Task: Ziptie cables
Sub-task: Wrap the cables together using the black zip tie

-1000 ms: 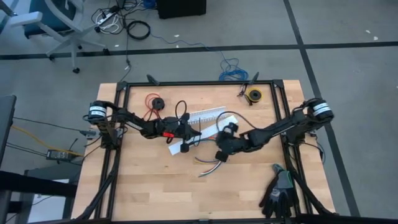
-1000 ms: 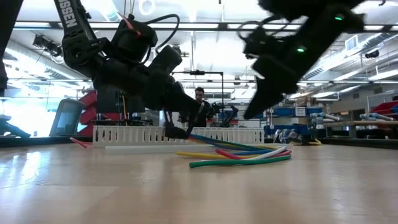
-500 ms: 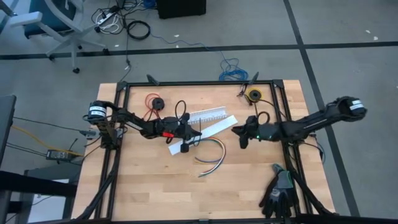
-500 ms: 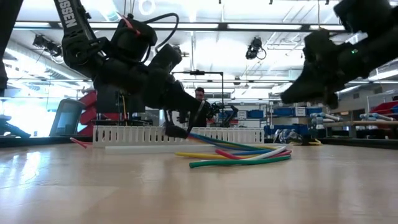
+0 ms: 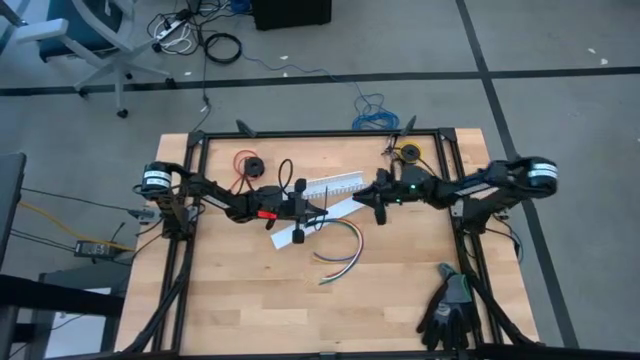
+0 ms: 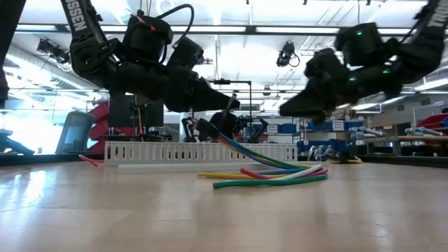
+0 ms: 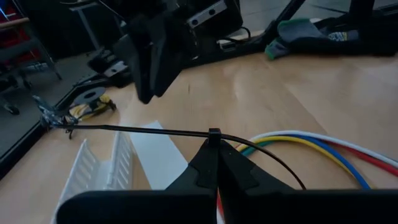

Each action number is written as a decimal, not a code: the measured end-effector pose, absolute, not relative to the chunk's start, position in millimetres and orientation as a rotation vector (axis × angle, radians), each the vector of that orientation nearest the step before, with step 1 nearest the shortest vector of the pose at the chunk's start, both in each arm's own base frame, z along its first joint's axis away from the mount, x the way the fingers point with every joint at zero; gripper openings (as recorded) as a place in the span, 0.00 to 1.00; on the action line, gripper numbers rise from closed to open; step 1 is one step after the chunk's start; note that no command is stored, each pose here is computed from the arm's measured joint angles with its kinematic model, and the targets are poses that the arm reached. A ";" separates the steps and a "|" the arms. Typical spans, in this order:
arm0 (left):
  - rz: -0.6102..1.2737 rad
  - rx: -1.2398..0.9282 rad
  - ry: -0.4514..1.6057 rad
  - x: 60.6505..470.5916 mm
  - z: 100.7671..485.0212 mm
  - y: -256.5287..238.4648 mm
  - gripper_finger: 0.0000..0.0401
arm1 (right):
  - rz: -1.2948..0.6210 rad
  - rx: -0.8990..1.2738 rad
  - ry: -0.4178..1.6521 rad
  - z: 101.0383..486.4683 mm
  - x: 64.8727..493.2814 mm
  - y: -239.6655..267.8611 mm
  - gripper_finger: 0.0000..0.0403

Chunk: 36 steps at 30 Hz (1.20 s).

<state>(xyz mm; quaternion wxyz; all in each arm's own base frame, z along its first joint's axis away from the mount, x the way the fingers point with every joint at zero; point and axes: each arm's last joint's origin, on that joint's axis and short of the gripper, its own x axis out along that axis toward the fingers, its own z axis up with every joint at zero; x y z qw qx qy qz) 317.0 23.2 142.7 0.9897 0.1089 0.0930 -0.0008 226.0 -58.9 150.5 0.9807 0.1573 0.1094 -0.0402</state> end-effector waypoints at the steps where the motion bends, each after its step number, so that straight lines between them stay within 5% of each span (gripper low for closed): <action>1: -0.002 0.222 0.193 316.9 142.1 23.2 0.01 | -0.077 0.312 0.213 149.9 231.3 -59.8 0.13; 21: 0.014 0.246 0.250 315.8 137.1 23.9 0.01 | 0.141 0.355 0.149 139.8 315.2 -64.1 0.28; 36: 0.023 0.247 0.260 315.5 136.3 24.3 0.01 | 0.214 0.411 0.157 142.3 318.4 -79.7 0.28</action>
